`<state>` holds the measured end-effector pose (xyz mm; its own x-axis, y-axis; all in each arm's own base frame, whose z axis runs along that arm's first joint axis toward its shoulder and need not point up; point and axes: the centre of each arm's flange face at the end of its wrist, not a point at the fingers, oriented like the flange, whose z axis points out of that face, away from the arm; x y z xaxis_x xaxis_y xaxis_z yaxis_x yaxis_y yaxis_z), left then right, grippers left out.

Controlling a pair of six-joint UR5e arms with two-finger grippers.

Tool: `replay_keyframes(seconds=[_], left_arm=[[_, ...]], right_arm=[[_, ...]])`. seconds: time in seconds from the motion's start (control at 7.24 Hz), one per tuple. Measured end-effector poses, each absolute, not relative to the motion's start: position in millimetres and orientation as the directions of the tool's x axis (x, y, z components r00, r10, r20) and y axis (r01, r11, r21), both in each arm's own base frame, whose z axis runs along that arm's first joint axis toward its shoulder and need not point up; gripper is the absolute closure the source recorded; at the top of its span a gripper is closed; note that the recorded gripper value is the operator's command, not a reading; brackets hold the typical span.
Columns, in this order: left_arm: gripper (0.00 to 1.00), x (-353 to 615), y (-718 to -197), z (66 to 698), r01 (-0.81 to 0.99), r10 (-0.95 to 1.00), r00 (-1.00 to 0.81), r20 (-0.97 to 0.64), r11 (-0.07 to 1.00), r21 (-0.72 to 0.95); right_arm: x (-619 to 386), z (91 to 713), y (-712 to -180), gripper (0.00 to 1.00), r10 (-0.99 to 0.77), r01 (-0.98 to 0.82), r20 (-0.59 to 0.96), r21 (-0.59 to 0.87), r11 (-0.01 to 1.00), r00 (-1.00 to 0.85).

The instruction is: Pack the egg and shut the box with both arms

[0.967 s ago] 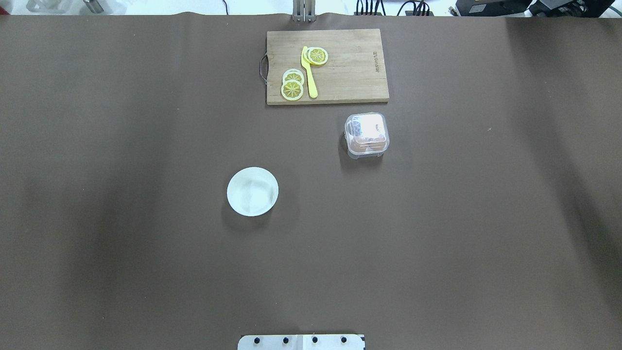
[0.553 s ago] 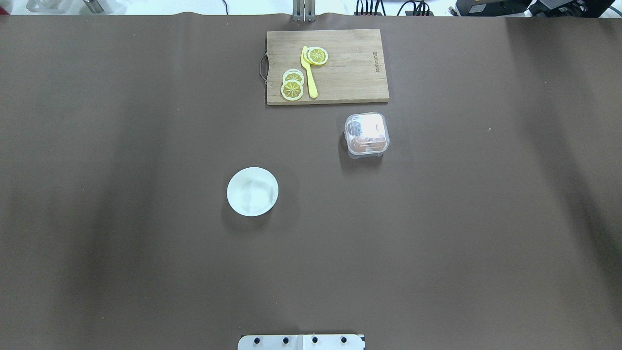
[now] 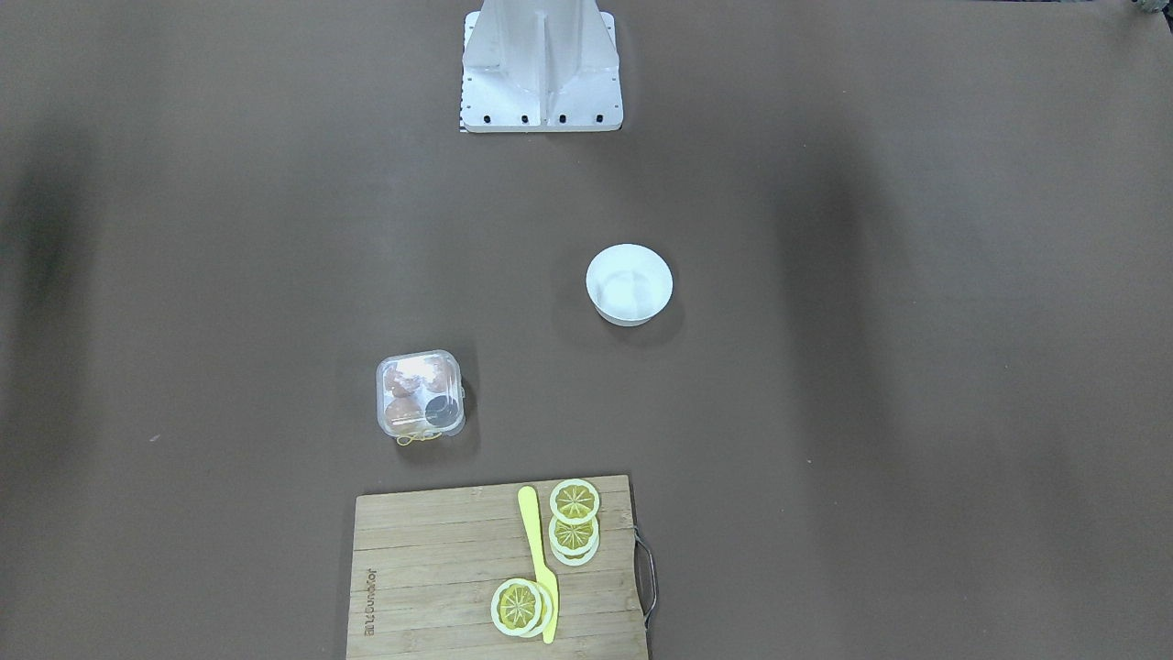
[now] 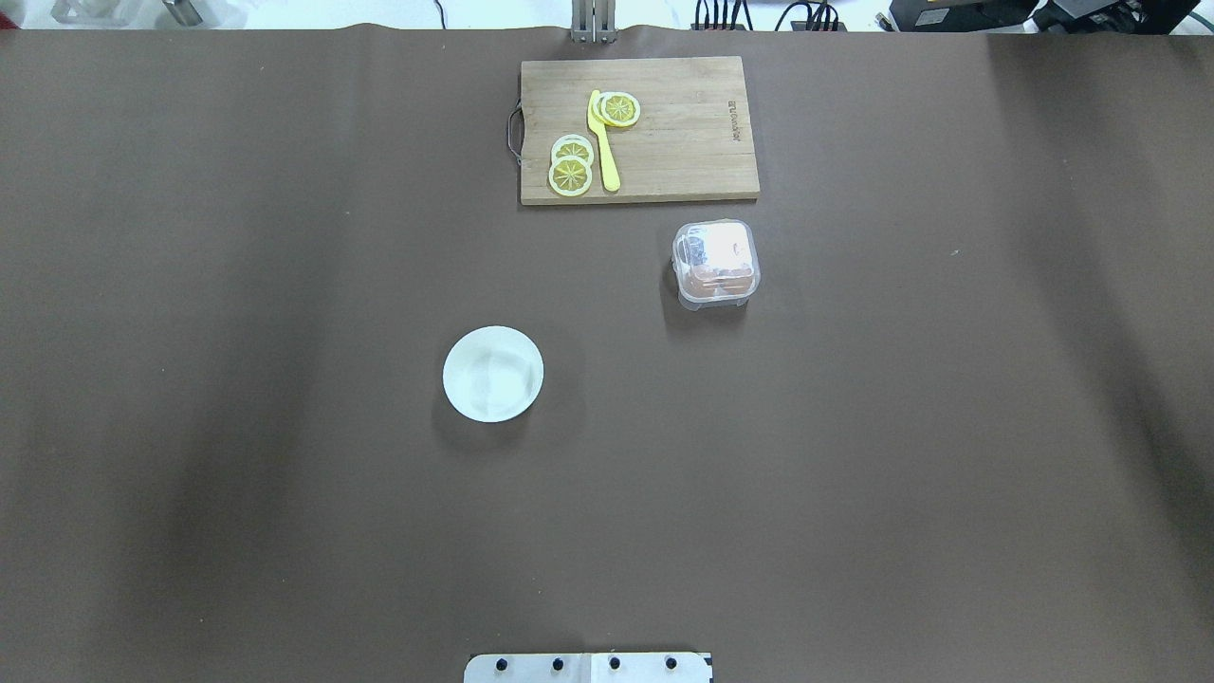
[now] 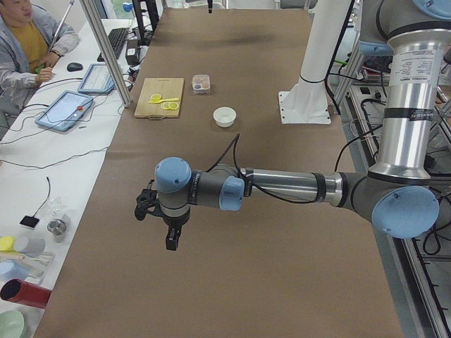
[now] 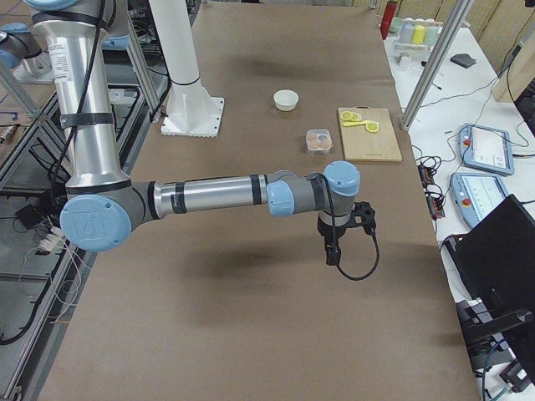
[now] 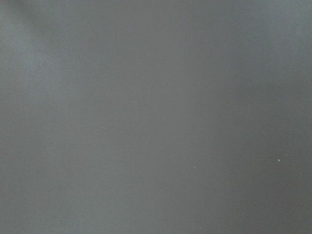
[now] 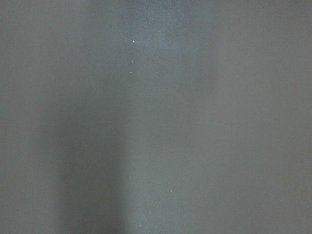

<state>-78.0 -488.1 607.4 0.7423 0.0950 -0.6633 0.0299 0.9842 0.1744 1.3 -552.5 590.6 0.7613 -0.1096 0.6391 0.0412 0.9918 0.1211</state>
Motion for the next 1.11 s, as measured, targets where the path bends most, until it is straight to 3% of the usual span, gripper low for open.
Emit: replay_keyframes(seconds=[1.11], left_arm=[[0.02,-74.8,-471.1,611.8,0.017,0.101,0.757,-0.646,0.985,0.174]], right_arm=[[-1.1,602.9,-539.5,0.0,-0.111,0.059,0.639,0.103,0.993,0.761]])
